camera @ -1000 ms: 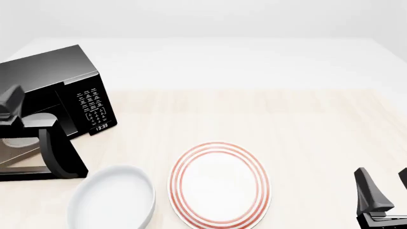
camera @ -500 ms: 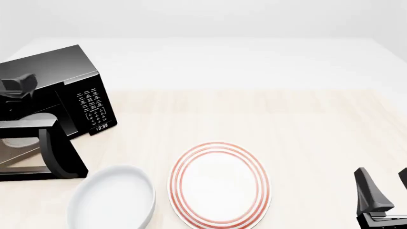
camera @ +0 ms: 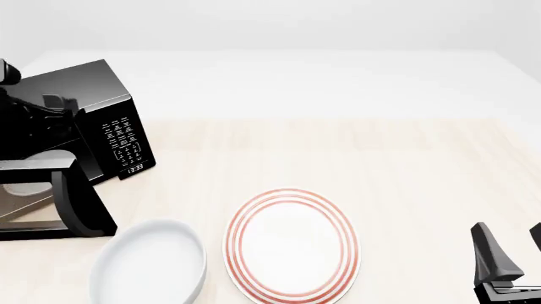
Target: Open the microwave.
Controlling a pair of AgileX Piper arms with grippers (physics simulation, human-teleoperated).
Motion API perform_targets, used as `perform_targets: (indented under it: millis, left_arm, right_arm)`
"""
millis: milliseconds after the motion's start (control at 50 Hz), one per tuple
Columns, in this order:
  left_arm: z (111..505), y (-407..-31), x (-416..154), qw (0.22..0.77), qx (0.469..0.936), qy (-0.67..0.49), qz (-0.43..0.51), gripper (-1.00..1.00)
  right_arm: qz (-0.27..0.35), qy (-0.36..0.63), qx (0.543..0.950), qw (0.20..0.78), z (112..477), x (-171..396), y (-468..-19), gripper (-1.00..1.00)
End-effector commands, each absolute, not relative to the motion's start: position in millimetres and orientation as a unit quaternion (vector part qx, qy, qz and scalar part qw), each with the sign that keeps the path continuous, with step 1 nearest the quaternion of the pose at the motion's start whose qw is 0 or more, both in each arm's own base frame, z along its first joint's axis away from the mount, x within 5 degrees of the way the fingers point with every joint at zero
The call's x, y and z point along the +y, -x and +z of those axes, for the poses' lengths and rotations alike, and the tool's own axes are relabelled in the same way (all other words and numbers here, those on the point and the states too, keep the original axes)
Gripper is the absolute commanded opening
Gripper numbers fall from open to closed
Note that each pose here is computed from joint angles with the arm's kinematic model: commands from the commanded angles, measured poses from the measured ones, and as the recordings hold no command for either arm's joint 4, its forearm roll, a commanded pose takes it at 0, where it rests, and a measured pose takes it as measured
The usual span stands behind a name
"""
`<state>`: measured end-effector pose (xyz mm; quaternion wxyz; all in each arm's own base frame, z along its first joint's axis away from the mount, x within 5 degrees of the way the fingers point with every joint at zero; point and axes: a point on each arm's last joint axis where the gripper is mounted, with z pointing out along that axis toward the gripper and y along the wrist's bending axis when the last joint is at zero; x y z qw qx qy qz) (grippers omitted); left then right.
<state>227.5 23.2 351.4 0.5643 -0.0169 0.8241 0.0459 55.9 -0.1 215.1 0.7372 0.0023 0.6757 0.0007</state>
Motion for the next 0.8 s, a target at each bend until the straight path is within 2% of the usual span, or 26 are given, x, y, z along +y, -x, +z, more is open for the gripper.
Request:
perform_targets:
  millis: [20,400,800]
  left_arm:
    - [340,-256,25,0.536,0.843,0.026,0.037,1.0]
    - [308,-289,38,0.484,0.873,0.024,0.051,1.0]
    - [298,-307,54,0.472,0.878,0.041,0.06,1.0]
  right_arm:
    - [0.001,-0.002,0.676,0.737,215,0,-56,1.0]
    - [0.001,-0.002,0.676,0.737,215,0,-56,1.0]
    - [0.001,-0.002,0.676,0.737,215,0,-56,1.0]
